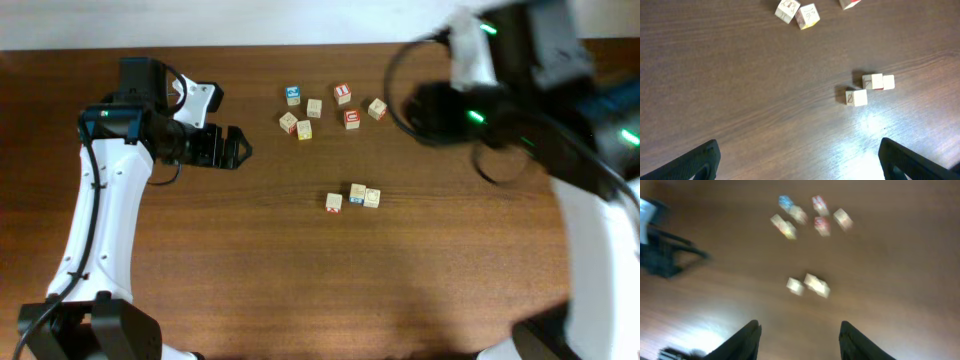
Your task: Rotate 3 blocks
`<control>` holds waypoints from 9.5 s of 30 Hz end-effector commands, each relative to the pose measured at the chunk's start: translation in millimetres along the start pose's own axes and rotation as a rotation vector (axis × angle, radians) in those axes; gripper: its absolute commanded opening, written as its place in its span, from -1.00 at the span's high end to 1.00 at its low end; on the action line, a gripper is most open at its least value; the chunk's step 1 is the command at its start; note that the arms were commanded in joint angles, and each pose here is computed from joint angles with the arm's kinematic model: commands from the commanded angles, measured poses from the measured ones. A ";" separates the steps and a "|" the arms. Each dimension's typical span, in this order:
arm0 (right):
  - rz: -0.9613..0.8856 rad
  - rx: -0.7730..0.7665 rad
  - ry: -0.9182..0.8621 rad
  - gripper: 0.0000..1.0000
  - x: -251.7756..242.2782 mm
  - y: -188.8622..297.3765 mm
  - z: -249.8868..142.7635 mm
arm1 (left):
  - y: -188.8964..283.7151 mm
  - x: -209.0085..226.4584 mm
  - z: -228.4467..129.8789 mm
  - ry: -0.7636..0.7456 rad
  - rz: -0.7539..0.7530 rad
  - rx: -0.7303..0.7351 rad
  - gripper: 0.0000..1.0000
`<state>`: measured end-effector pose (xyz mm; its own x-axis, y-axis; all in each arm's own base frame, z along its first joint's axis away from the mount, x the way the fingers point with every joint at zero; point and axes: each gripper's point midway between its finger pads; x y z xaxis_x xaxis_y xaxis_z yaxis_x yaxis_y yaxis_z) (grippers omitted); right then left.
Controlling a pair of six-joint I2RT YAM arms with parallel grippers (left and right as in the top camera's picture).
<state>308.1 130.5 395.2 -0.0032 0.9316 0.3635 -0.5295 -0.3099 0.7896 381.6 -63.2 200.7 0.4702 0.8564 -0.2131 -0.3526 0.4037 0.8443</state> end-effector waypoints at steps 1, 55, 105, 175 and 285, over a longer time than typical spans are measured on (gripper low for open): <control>-0.198 0.193 -0.185 -0.03 -75.1 -40.2 -35.9 | -5.1 -15.8 9.4 0.051 -0.061 -0.015 -0.49; -0.136 0.201 -0.312 -0.02 -95.5 -181.7 -33.3 | -175.5 -69.7 19.3 0.119 0.127 0.281 0.88; -0.387 0.695 -0.230 0.24 -129.1 -315.8 -165.0 | -111.9 52.2 17.2 0.383 0.243 0.257 0.76; 0.460 0.597 -0.278 0.91 -92.5 -288.7 -112.9 | -179.6 -48.3 -50.8 0.084 -0.148 0.426 1.00; 0.409 0.459 -0.079 0.91 22.8 -317.6 -150.9 | -197.8 -82.6 -65.6 0.304 -0.298 0.422 1.00</control>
<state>344.4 282.6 90.7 -0.0712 0.6629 0.7453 -0.0543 -0.7487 0.6607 359.7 -190.1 17.1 0.2058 0.8110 -0.5477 0.1406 0.5294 0.8366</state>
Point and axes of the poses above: each gripper's point midway between its finger pads, its own y axis back along the fingers, its own x axis along the line the jaws close on, z = x × y, and after that the axes turned 13 degrees about -y, right-handed
